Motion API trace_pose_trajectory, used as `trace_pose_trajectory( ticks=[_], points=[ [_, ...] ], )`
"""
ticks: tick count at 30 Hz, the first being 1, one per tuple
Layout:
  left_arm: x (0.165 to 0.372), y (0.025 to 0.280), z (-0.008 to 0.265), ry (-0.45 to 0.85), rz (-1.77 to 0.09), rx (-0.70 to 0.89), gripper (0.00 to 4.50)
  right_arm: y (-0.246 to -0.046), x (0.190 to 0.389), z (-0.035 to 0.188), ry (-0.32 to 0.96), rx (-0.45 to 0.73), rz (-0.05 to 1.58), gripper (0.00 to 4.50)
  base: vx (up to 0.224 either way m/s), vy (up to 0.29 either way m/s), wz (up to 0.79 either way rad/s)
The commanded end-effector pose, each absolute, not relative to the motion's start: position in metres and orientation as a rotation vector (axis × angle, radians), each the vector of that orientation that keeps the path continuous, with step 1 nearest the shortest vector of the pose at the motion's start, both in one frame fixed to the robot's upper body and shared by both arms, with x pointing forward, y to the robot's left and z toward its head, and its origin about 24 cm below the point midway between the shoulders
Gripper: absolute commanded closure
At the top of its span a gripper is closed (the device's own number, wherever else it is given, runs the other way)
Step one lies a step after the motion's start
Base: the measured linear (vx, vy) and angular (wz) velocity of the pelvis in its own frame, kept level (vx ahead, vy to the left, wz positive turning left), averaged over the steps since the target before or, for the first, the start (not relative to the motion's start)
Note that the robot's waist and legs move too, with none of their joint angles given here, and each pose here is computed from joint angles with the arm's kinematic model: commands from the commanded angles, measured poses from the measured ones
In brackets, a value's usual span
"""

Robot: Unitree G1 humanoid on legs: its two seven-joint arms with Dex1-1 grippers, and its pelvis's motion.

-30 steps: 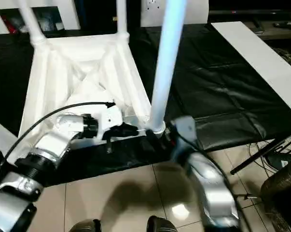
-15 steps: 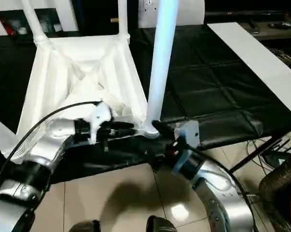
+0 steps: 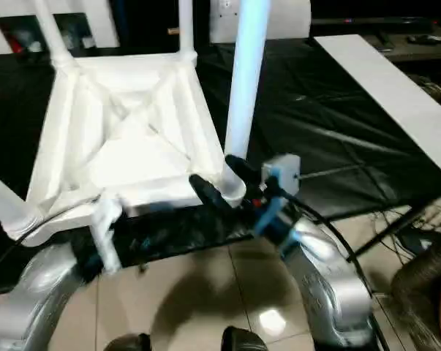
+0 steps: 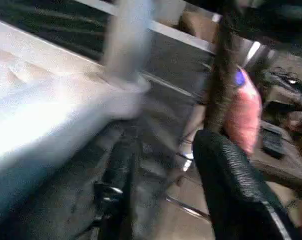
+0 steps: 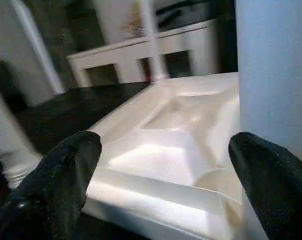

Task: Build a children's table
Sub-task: Rotate leg to tighten, then rotate table base

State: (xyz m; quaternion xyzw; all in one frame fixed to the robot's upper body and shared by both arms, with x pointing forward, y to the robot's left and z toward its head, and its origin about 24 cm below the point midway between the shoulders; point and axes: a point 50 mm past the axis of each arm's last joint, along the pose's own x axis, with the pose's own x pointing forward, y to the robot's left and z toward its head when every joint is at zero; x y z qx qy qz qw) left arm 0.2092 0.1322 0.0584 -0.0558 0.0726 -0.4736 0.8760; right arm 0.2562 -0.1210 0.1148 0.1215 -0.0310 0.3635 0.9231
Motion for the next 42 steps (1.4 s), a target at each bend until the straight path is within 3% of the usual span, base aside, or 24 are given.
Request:
trace_pose_trajectory(
  ticks=[1,5,6,7,8,11,15,21,26,31,36,42],
  points=[
    [0.2,0.134,0.063,0.147,-0.964,-0.114,2.34,-0.136,0.264,0.115,-0.074,0.212,0.632,0.0,0.0,0.0,0.0],
    [0.179,0.159,0.058,0.192,-0.84,-0.09,1.9,-0.16,0.276,0.114,-0.077,0.177,0.454,0.0,0.0,0.0,0.0],
    [0.169,0.177,0.057,0.22,-0.774,-0.06,1.82,-0.171,0.279,0.111,-0.064,0.154,0.383,0.0,0.0,0.0,0.0],
    [0.169,0.177,0.057,0.22,-0.774,-0.06,1.82,-0.171,0.279,0.111,-0.064,0.154,0.383,0.0,0.0,0.0,0.0],
    [0.158,0.199,0.057,0.253,-0.708,-0.032,1.61,-0.18,0.281,0.106,-0.035,0.128,0.325,0.0,0.0,0.0,0.0],
    [0.149,0.223,0.062,0.267,-0.612,-0.002,1.42,-0.183,0.282,0.099,0.005,0.107,0.31,0.0,0.0,0.0,0.0],
    [0.144,0.245,0.069,0.261,-0.513,0.028,1.15,-0.174,0.276,0.09,0.056,0.094,0.372,0.0,0.0,0.0,0.0],
    [0.14,0.279,0.085,0.251,-0.408,0.052,0.77,-0.129,0.248,0.071,0.187,0.149,0.648,0.0,0.0,0.0,0.0],
    [0.143,0.289,0.091,0.23,-0.388,0.06,0.34,-0.118,0.238,0.063,0.254,0.146,0.729,0.0,0.0,0.0,0.0],
    [0.168,0.272,0.11,0.081,-0.447,0.007,0.05,-0.115,0.244,0.05,0.317,0.109,0.682,0.0,0.0,0.0,0.0],
    [0.206,0.225,0.118,-0.046,-0.564,-0.099,0.05,-0.11,0.273,0.039,0.358,0.088,0.546,0.0,0.0,0.0,0.0],
    [0.218,0.179,0.118,-0.065,-0.724,-0.19,0.05,-0.1,0.296,0.035,0.364,0.079,0.489,0.0,0.0,0.0,0.0]
  ],
)
